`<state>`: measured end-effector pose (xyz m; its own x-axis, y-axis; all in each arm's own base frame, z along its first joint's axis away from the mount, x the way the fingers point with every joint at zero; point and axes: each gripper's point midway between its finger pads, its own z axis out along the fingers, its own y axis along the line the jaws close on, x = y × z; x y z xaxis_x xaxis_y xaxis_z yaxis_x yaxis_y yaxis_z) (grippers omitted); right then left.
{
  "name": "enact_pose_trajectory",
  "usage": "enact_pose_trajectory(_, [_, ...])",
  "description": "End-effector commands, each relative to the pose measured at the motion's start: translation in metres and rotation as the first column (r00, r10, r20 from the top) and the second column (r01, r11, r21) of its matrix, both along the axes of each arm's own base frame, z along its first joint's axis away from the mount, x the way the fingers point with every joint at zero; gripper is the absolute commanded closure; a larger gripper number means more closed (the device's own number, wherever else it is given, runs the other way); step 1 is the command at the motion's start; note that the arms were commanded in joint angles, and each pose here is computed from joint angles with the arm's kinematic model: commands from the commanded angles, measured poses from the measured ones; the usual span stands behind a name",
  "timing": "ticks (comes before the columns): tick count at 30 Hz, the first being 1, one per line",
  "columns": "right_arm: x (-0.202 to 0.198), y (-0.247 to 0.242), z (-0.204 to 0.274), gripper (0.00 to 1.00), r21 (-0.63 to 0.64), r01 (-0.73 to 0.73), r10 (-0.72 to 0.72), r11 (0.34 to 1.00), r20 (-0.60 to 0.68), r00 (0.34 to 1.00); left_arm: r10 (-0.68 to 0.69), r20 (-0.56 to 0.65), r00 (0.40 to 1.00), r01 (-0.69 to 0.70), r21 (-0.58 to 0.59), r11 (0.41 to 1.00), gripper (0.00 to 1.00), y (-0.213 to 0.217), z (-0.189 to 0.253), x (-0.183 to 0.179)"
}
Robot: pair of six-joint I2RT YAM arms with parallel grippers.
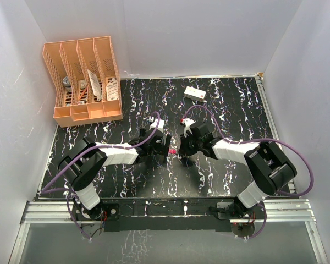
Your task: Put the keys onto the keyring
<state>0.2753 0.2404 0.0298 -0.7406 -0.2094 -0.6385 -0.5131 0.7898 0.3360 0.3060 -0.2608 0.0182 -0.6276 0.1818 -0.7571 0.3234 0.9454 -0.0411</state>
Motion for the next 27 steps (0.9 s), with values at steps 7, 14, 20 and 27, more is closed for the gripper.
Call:
enact_pose_trajectory(7, [0.021, 0.003, 0.016, 1.0, -0.017, 0.025, -0.024, 1.0, 0.075, 0.997, 0.002, -0.093, 0.996, 0.005, 0.08, 0.997, 0.02, 0.017, -0.028, -0.02])
enact_pose_trajectory(14, [0.025, -0.001, 0.016, 1.0, -0.045, 0.044, -0.04, 0.998, 0.084, 0.996, 0.002, -0.093, 0.996, 0.005, 0.081, 0.997, 0.02, 0.017, -0.029, -0.02])
enact_pose_trajectory(20, [0.028, -0.004, 0.017, 1.0, -0.058, 0.06, -0.054, 0.997, 0.092, 0.994, 0.001, -0.092, 0.996, 0.006, 0.082, 0.997, 0.02, 0.017, -0.028, -0.02])
enact_pose_trajectory(27, [0.033, -0.007, 0.02, 1.0, -0.08, 0.065, -0.055, 0.995, 0.116, 0.992, -0.002, -0.095, 0.996, 0.009, 0.081, 0.997, 0.02, 0.017, -0.029, -0.02])
